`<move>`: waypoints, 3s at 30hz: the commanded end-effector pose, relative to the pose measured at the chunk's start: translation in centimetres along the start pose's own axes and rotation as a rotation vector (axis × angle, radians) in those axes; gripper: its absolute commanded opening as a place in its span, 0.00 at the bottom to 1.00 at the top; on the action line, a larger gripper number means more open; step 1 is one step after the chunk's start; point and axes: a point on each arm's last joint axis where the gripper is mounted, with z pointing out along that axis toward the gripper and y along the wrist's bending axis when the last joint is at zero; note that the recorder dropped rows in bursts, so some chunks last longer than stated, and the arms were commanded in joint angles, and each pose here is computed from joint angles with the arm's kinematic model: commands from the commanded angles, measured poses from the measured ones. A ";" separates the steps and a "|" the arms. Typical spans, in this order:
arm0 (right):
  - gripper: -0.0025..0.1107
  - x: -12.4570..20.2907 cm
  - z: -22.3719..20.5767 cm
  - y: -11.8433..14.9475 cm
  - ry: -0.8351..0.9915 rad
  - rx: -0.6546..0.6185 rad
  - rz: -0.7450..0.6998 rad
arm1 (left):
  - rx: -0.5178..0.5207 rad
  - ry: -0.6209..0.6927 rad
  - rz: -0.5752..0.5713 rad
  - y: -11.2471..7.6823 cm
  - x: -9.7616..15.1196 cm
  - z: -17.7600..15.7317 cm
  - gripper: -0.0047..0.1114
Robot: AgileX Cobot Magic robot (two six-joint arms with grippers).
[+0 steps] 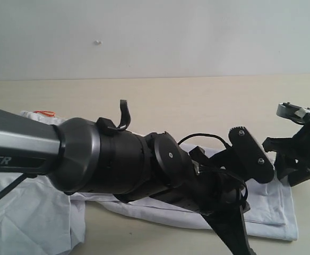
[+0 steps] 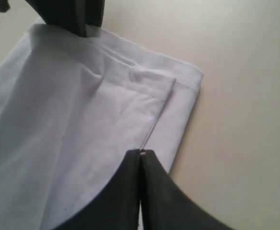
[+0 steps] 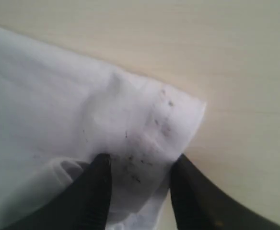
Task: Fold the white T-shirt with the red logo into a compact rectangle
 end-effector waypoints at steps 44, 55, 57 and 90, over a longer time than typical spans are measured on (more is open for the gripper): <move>0.02 -3.1 0.5 -0.7 0.022 0.022 -0.095 | -0.052 -0.005 -0.008 1.3 -0.2 5.3 0.04; 0.02 -3.7 0.0 -0.6 0.003 0.025 -0.106 | 0.095 0.332 -0.061 2.5 -2.4 2.3 0.04; 0.02 -3.9 -0.4 -0.5 0.009 0.019 -0.115 | 0.012 0.380 -0.020 3.4 -3.8 1.4 0.04; 0.02 -4.7 -1.6 -0.1 -0.039 0.028 -0.176 | 0.191 0.296 0.021 0.7 -4.2 3.0 0.04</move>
